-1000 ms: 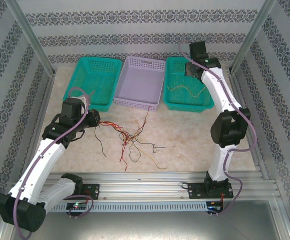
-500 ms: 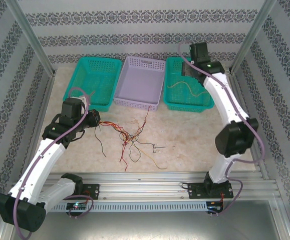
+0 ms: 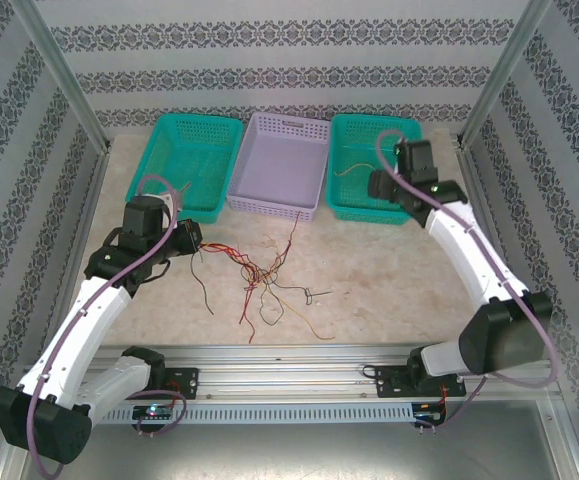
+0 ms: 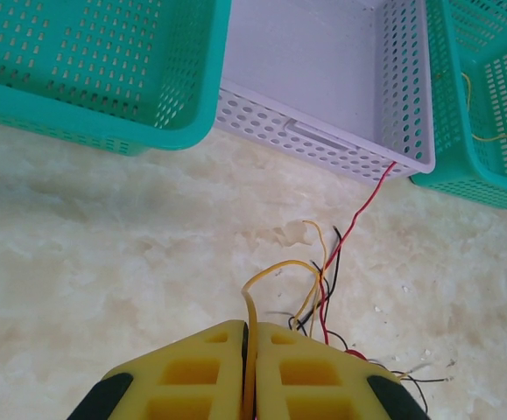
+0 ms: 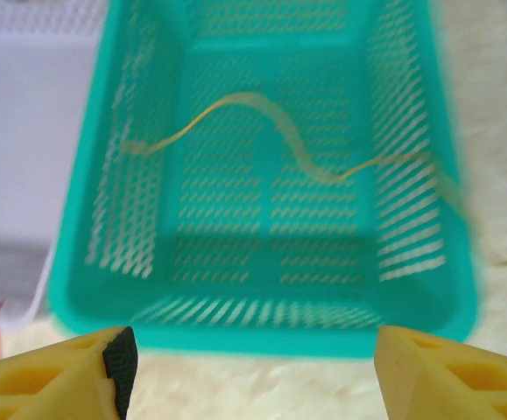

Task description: Untangle the cables

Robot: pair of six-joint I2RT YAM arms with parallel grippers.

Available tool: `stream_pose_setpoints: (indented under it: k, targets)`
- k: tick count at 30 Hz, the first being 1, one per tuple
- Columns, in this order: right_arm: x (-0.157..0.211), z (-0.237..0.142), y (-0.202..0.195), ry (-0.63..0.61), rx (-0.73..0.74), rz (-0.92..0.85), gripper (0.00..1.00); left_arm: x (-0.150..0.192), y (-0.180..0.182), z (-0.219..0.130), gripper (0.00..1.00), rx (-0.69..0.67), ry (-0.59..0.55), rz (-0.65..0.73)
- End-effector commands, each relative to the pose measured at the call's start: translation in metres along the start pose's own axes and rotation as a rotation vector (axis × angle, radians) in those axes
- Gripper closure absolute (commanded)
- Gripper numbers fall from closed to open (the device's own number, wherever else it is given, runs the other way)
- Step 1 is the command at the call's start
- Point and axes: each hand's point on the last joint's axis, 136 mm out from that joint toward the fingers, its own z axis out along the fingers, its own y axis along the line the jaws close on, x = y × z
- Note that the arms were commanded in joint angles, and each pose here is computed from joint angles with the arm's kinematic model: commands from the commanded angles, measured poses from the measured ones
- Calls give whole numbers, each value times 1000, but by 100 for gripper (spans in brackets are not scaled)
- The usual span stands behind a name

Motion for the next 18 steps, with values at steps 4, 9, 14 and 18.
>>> stream_pose_setpoints:
  k: [4, 9, 14, 18]
  targets:
    - [17, -64, 120, -127, -519, -154, 28, -10, -17, 10, 100, 102, -23, -65]
    - [77, -89, 182, -44, -760, -350, 29, -14, -36, 20, 100, 143, -20, -92]
    - [145, -79, 200, 125, -814, -451, 30, -32, -42, 20, 100, 128, -66, -104]
    - [185, -56, 196, 247, -752, -493, 31, -42, -47, 18, 100, 127, -75, -97]
